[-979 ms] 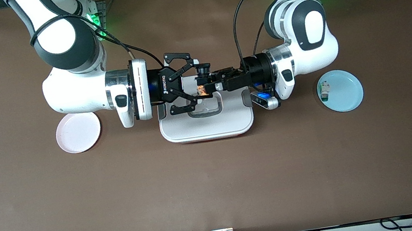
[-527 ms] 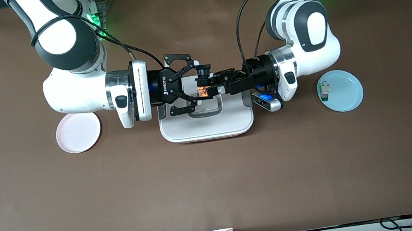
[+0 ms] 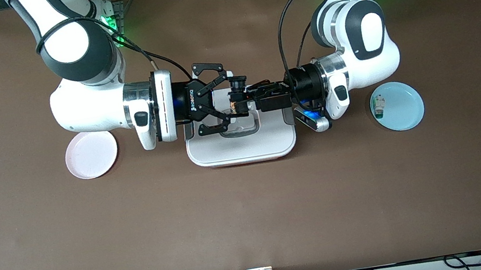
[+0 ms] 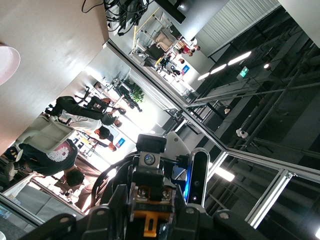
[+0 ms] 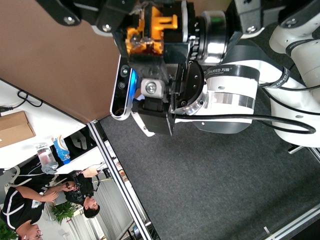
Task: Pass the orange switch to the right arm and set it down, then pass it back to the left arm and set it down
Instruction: 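Close the left gripper on the switch held by the right gripper, then open the right gripper and draw it back while the left gripper withdraws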
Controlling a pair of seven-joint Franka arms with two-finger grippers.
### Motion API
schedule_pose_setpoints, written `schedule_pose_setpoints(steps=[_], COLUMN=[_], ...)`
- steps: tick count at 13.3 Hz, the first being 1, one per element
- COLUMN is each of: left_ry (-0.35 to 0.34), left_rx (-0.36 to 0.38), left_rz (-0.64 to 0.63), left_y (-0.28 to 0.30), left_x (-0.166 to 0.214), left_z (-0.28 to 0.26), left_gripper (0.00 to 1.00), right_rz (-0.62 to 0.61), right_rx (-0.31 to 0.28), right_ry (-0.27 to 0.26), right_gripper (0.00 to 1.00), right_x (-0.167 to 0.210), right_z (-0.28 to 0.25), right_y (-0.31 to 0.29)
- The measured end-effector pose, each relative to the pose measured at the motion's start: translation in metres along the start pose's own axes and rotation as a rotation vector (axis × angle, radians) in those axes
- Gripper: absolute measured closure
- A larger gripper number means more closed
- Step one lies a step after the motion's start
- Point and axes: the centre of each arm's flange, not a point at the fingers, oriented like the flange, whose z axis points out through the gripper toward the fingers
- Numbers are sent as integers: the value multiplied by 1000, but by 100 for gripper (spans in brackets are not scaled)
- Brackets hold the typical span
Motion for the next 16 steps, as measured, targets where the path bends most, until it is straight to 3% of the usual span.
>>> schedule_pose_setpoints(steps=[4, 5, 6, 7, 11, 16], left_ry=[1, 3, 9, 14, 16, -37], left_rx=[0, -2, -7, -11, 3, 346], left_rz=[-1, -5, -6, -6, 6, 249], left_y=[0, 0, 3, 5, 6, 3], left_x=[1, 2, 4, 6, 7, 8], left_z=[0, -1, -4, -7, -9, -19], left_gripper=[59, 61, 67, 67, 67, 67], right_rz=[29, 47, 58, 64, 71, 137], right_rx=[0, 1, 2, 2, 3, -15], right_ry=[1, 4, 7, 8, 10, 11], right_gripper=[27, 22, 13, 1, 0, 0], right_x=[0, 0, 0, 1, 1, 0], right_z=[0, 1, 1, 1, 1, -12], right_y=[0, 0, -1, -1, -1, 1])
